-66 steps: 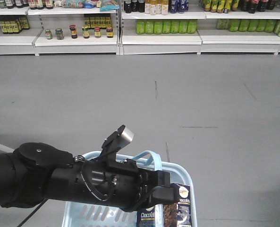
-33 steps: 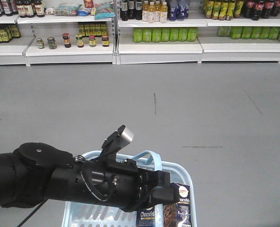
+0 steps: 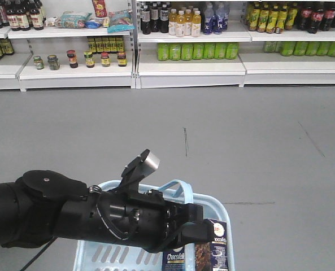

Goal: Left arm holds basket, right arm returns cookies
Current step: 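Drive forward toward the drink shelves holding the basket in the left gripper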

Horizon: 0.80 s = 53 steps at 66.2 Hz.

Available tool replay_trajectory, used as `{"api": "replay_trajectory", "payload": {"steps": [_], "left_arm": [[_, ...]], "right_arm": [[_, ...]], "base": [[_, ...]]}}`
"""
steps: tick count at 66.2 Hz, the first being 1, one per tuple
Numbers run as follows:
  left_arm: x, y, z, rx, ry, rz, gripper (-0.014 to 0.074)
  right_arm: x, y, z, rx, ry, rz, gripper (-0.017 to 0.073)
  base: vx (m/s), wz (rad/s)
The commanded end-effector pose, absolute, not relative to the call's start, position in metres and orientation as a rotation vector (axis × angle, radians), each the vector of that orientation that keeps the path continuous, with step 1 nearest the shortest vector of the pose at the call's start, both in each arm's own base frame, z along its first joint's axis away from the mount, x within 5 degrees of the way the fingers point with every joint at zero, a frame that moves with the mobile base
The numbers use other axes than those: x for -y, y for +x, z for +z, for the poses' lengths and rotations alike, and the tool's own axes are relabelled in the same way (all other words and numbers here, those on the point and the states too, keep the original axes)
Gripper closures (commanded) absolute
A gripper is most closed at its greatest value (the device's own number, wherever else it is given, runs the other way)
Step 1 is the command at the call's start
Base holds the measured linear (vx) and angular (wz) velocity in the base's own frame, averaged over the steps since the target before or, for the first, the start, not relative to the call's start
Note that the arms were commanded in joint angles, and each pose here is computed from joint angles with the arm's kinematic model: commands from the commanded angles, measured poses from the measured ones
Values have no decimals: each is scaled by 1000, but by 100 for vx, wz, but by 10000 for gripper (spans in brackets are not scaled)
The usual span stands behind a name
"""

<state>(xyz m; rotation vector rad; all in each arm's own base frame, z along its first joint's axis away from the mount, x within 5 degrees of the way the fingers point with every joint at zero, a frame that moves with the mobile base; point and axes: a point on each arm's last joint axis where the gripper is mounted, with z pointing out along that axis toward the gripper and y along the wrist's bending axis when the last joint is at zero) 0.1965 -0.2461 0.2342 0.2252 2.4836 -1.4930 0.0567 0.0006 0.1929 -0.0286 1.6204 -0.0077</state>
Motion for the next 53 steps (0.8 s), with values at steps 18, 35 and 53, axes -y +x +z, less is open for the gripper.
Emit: {"api": "replay_trajectory", "payload": {"steps": [18,35,53], "left_arm": [[248,193,260,-2390,236,-1605,600],[248,193,260,-2390,233,-1602,600],[248,193,260,-2390,233,-1602,600]], "right_arm": [[-1,56,201,-1532,-40,-17,568],[-1,56,201,-1532,-40,-17,568],[-1,56,201,-1532,-40,-17,568]], "base": [[38,-4],[37,-6],[38,0]]}}
